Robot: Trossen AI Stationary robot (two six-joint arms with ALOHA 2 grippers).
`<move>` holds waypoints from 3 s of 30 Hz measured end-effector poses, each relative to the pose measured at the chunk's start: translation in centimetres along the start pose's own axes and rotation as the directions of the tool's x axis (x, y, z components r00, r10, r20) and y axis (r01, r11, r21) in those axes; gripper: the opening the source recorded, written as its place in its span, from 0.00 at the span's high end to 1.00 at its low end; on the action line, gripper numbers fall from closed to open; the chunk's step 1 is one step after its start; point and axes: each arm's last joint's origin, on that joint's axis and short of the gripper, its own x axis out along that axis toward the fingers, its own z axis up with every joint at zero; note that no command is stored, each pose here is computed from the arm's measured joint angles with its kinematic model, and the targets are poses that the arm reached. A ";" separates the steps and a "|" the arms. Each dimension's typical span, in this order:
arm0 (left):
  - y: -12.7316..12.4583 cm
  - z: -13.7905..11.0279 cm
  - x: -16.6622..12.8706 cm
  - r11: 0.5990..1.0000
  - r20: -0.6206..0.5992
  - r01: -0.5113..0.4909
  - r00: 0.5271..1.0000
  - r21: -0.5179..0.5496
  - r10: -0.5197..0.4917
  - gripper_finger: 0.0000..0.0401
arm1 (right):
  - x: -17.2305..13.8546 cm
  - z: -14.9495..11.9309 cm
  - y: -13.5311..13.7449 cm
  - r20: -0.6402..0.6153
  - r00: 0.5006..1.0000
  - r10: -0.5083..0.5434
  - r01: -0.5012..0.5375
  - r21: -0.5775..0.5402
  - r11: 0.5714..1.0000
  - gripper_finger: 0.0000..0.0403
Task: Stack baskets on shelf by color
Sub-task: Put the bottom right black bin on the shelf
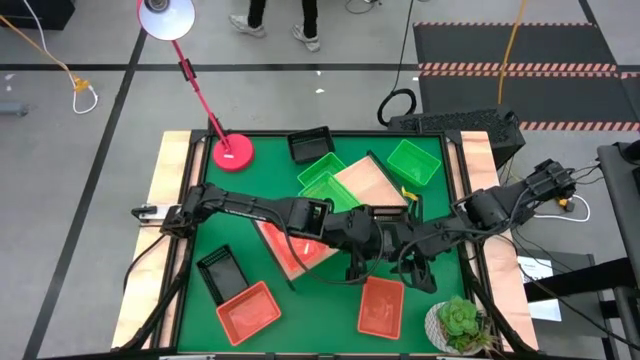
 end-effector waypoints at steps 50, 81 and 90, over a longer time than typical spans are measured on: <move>-0.2 1.9 -3.8 0.960 0.125 -0.263 0.954 -0.094 0.273 0.62 | -6.6 -3.0 -2.2 0.088 0.989 -0.119 0.132 -0.155 0.979 0.98; 3.0 -4.3 -1.1 0.873 -0.296 -0.390 0.905 -0.293 0.305 0.44 | -10.3 -4.2 -3.3 0.266 0.953 -0.142 0.266 -0.519 0.812 0.98; 2.5 -4.2 -1.1 0.885 -0.288 -0.373 0.912 -0.280 0.293 0.44 | -10.4 -3.8 -3.9 0.281 0.941 -0.188 0.325 -0.604 0.728 0.98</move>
